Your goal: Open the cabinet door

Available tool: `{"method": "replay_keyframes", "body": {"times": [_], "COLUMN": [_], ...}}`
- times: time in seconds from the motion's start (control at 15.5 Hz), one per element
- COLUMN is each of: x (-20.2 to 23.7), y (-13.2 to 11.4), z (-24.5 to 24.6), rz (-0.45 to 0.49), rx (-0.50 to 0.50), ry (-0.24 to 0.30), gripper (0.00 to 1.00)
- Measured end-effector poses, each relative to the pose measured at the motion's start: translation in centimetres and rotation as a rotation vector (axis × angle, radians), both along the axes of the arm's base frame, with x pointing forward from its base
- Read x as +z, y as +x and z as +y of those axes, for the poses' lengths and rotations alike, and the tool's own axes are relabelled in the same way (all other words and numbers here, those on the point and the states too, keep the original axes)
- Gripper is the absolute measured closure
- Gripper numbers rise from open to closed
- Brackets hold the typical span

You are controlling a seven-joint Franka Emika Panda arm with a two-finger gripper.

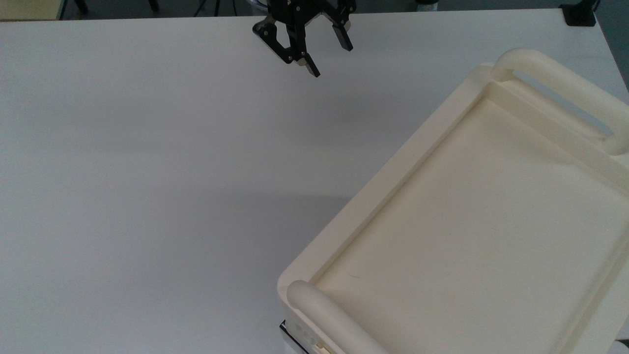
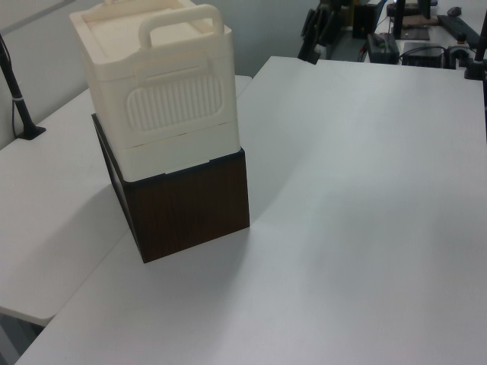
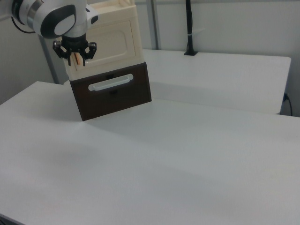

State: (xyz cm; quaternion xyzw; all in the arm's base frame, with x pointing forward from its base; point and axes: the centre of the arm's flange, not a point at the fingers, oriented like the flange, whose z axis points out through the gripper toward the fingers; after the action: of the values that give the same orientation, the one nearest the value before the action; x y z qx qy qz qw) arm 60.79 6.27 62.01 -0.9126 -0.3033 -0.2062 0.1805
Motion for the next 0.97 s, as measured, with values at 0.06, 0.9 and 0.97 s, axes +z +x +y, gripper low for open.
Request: {"method": "replay_keyframes", "body": {"times": [0.06,0.9,0.97], "x": [-0.3,-2.5,-2.7], "y": [0.3,3.8,4.0], "z": [0.1,5.3,5.6], "rz": [-0.016,-0.275,-0.285], "rx": [0.024,0.118,0.114], "ry": [0.006,0.0,0.002], "gripper": [0.53,0.71,0.72]}}
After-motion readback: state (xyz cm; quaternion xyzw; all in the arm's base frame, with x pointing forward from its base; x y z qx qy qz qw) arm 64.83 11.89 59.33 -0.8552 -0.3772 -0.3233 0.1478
